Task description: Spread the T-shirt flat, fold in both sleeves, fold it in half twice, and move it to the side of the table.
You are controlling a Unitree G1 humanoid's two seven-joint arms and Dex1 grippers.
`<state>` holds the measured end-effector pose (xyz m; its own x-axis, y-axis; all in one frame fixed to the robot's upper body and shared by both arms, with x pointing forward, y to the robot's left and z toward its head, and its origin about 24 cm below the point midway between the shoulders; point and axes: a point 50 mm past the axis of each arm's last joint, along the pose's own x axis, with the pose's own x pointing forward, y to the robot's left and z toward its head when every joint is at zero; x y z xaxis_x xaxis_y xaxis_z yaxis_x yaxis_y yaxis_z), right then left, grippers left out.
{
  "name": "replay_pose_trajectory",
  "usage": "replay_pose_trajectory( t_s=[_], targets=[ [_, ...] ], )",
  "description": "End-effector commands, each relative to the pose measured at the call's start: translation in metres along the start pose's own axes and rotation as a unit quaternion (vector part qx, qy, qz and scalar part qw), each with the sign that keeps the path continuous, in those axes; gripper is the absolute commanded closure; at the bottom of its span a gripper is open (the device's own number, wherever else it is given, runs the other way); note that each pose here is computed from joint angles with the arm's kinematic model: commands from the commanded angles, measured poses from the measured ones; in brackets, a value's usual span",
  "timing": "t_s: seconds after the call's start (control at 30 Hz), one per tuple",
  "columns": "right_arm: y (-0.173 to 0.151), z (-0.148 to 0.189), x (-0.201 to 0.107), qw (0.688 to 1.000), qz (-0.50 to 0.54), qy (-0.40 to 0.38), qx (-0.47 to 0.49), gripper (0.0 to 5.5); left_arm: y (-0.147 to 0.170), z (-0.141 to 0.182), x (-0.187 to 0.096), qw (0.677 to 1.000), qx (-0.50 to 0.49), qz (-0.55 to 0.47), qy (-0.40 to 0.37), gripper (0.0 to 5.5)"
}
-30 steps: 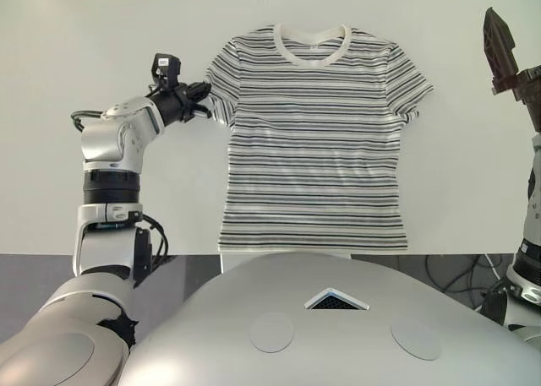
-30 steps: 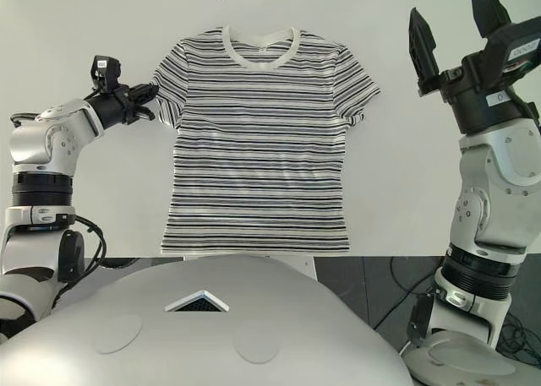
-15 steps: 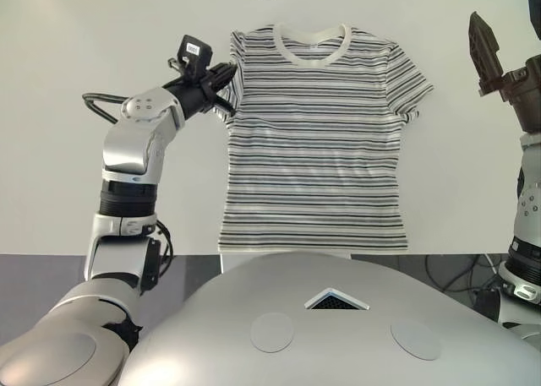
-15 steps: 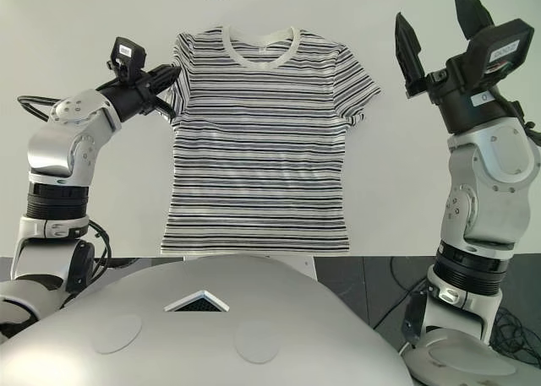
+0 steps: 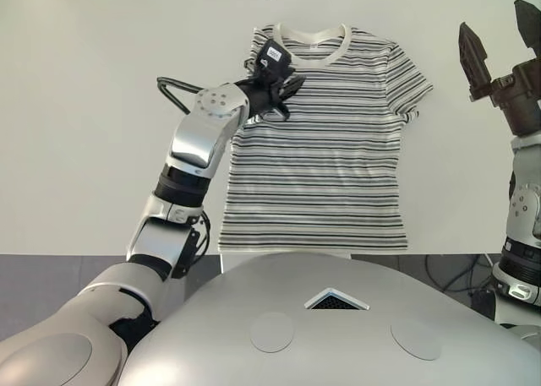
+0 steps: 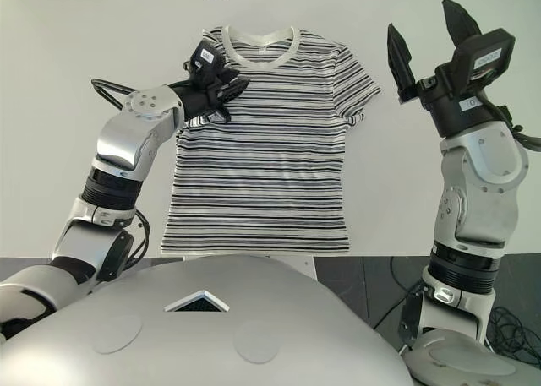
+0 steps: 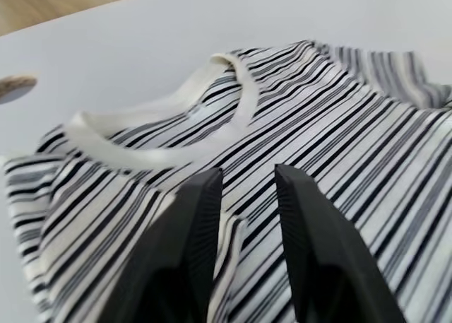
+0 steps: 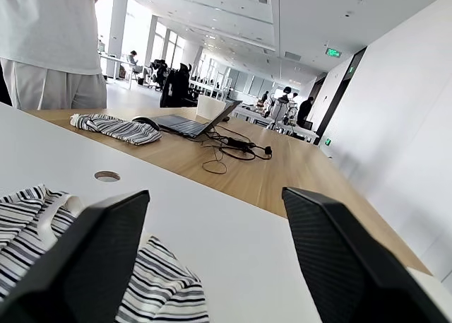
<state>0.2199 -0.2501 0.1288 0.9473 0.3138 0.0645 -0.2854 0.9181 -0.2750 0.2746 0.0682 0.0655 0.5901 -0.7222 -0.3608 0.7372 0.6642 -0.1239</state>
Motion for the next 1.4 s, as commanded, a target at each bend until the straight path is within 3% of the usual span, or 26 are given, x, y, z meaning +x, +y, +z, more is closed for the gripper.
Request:
replay_pose_trajectory(
  t_s=[0.03,0.13,0.23,0.3,0.53,0.9,1.4],
  targets=[
    [-0.007,-0.040,-0.012,0.992,-0.032,0.104,0.064,1.97,-0.025,0.019,-0.029,0.994,0.000,-0.095,-0.046,4.17],
    [-0.010,-0.068,-0.020,0.966,-0.057,0.174,0.180,1.97,-0.016,0.040,-0.059,0.990,0.027,-0.074,-0.113,4.17],
    [-0.001,-0.093,-0.019,0.933,-0.030,0.248,0.258,1.97,0.009,0.062,-0.082,0.974,0.051,0.034,-0.216,4.17],
    [0.000,-0.099,-0.010,0.924,-0.032,0.258,0.280,1.97,0.023,0.059,-0.092,0.963,0.071,0.100,-0.238,4.17],
    [0.000,-0.106,0.009,0.930,-0.055,0.272,0.243,1.97,0.030,0.036,-0.101,0.960,0.050,0.134,-0.241,4.17],
    [-0.004,-0.112,0.026,0.946,-0.074,0.276,0.152,1.97,0.026,0.035,-0.102,0.961,0.049,0.126,-0.241,4.17],
    [0.004,-0.112,0.033,0.950,-0.052,0.267,0.151,5.16,0.025,0.034,-0.104,0.961,0.054,0.132,-0.237,4.16]
  ],
)
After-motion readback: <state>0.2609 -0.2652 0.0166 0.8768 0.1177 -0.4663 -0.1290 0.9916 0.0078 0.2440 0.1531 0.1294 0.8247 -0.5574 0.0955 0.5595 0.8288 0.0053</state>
